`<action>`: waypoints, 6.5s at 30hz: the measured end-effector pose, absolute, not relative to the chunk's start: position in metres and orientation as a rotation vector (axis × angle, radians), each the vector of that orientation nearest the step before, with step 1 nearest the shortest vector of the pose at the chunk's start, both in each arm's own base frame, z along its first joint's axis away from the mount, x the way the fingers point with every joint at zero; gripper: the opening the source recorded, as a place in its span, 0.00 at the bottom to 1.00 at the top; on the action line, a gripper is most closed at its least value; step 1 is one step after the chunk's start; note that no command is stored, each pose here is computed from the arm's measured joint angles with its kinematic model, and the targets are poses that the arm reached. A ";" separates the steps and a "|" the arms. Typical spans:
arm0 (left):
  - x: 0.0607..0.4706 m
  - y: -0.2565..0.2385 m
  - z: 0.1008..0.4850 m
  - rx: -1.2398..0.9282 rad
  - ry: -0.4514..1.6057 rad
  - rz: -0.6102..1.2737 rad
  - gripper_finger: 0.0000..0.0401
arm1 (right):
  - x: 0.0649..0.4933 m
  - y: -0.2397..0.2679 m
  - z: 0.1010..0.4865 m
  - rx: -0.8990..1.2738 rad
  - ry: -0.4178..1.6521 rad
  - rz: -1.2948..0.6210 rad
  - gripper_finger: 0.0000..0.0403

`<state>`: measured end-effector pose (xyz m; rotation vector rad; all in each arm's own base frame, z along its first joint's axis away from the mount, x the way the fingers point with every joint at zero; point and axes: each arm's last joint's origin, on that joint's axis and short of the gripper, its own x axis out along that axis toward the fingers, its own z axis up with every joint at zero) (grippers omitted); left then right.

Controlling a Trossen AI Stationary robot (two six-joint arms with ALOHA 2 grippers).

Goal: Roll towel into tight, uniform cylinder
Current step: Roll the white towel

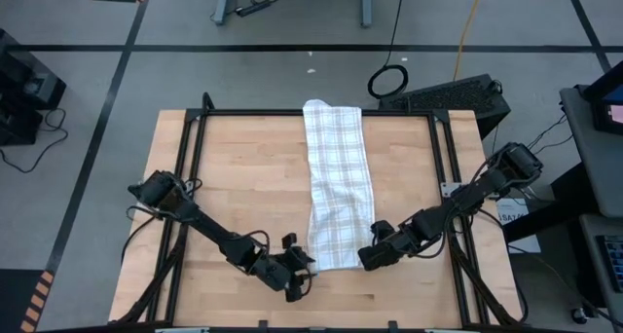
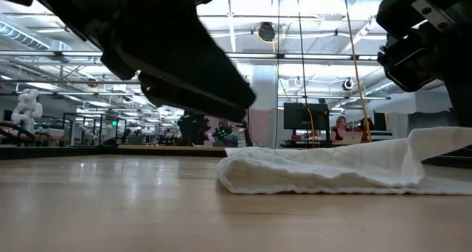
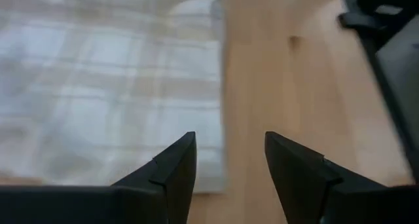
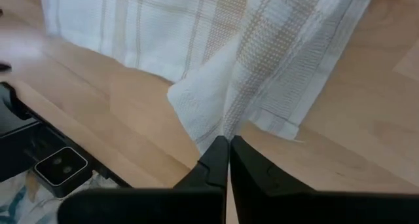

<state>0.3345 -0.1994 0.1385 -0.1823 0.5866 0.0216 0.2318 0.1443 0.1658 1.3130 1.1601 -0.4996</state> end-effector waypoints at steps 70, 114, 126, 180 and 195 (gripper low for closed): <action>0.317 -0.191 0.139 -0.272 0.813 0.235 0.04 | 0.230 0.152 0.167 1.312 1.087 -0.502 0.26; 0.314 -0.203 0.143 -0.172 0.763 0.165 0.24 | 0.235 0.165 0.155 1.356 0.962 -0.536 0.32; 0.317 -0.205 0.146 -0.215 0.745 0.135 0.09 | 0.238 0.167 0.157 1.398 0.951 -0.510 0.32; 0.305 -0.203 0.188 -0.435 0.780 0.025 0.60 | 0.209 0.092 0.230 0.767 0.965 -0.159 0.32; 0.304 -0.202 0.188 0.011 0.820 0.062 0.59 | 0.222 0.093 0.234 1.096 0.658 -0.432 0.32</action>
